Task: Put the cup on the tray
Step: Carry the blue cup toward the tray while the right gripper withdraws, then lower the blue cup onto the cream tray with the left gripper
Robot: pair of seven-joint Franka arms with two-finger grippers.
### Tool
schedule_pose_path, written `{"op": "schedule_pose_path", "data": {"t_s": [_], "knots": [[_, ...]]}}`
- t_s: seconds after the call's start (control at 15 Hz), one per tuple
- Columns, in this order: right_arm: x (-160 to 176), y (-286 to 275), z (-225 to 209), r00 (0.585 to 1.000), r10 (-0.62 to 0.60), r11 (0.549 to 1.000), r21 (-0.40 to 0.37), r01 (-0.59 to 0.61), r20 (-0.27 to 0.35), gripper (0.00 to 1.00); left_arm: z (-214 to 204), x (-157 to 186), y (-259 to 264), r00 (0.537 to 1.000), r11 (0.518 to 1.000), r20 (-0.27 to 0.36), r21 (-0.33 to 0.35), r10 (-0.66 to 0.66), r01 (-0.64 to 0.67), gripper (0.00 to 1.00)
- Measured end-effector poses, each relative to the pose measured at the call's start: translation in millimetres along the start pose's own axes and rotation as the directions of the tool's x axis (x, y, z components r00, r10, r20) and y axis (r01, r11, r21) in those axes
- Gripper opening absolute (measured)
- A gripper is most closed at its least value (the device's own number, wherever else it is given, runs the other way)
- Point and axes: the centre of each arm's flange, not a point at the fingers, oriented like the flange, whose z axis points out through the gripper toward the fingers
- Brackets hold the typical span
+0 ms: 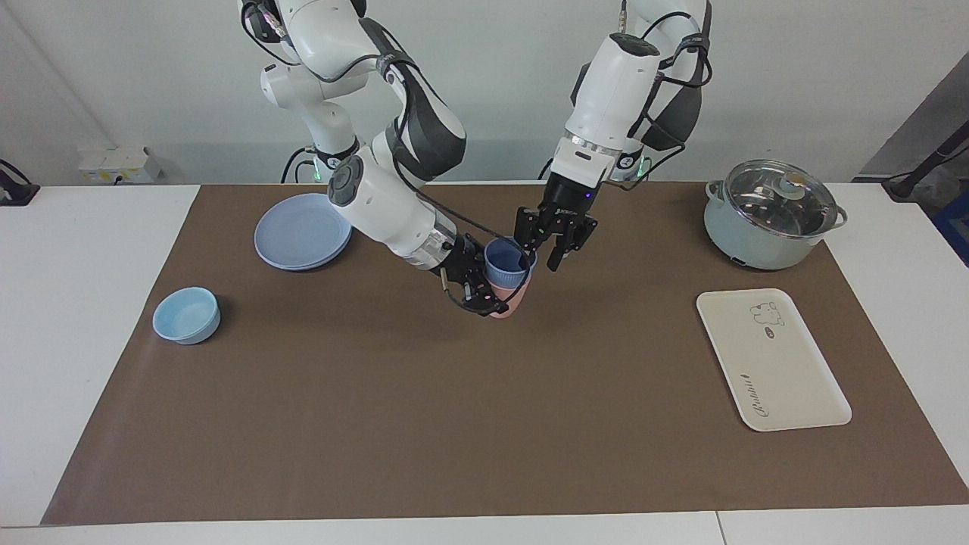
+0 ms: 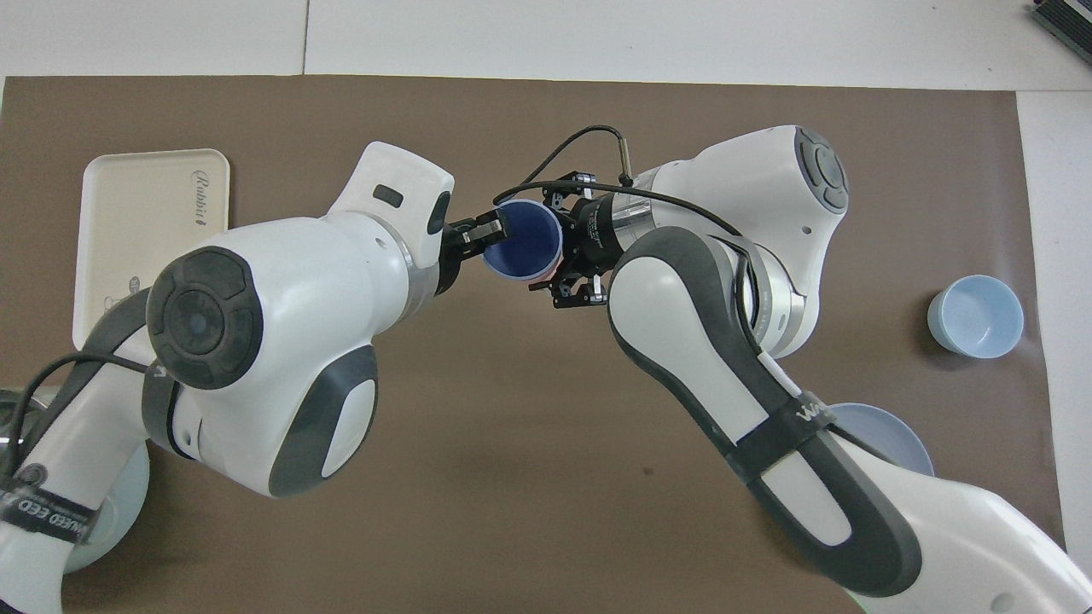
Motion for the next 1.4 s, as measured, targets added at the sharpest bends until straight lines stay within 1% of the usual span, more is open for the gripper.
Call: {"op": "schedule_pose_path", "data": {"t_s": [0.2, 0.27, 0.4, 0.53, 0.73, 0.87, 1.0, 1.13, 1.27, 1.4], "knots": [[1, -1, -1, 1.0, 0.002, 1.0, 0.008, -0.002, -0.001, 0.78, -2, -1, 3, 1.0, 1.0, 0.001, -0.004, -0.022, 0.022, 0.13], [5, -4, -4, 1.0, 0.006, 1.0, 0.019, -0.006, -0.004, 0.78, -4, -2, 4, 1.0, 1.0, 0.003, -0.003, -0.026, 0.026, 0.08], [6, -4, -5, 1.0, 0.009, 1.0, 0.022, -0.009, -0.005, 0.78, -11, 1, 8, 0.999, 0.999, 0.004, -0.005, -0.042, 0.042, 0.07], [6, -4, -4, 1.0, 0.008, 1.0, 0.021, -0.008, -0.005, 0.78, -25, 7, 14, 0.999, 0.999, 0.019, 0.007, -0.05, 0.05, 0.06], [11, -6, -6, 1.0, 0.016, 1.0, 0.023, -0.015, -0.007, 0.78, -71, 20, 19, 0.997, 0.997, 0.046, 0.039, -0.062, 0.06, 0.06], [28, -11, -14, 0.999, 0.032, 0.999, 0.034, -0.031, -0.012, 0.78, -103, 40, 3, 0.994, 0.993, 0.051, 0.074, -0.095, 0.091, 0.06], [63, -17, -29, 0.997, 0.068, 0.997, 0.034, -0.068, -0.019, 0.78, -129, 67, -30, 0.992, 0.987, 0.057, 0.12, -0.111, 0.103, 0.06], [115, -20, -47, 0.994, 0.11, 0.994, 0.009, -0.109, -0.025, 0.78, -145, 95, -72, 0.993, 0.984, 0.051, 0.153, -0.104, 0.095, 0.06], [170, -19, -64, 0.984, 0.174, 0.985, 0.014, -0.173, -0.033, 0.78, -153, 126, -131, 0.993, 0.977, 0.04, 0.189, -0.107, 0.098, 0.06], [224, -13, -79, 0.982, 0.186, 0.982, 0.025, -0.185, -0.041, 0.78, -156, 151, -206, 0.995, 0.97, 0.039, 0.229, -0.097, 0.085, 0.06]]}}
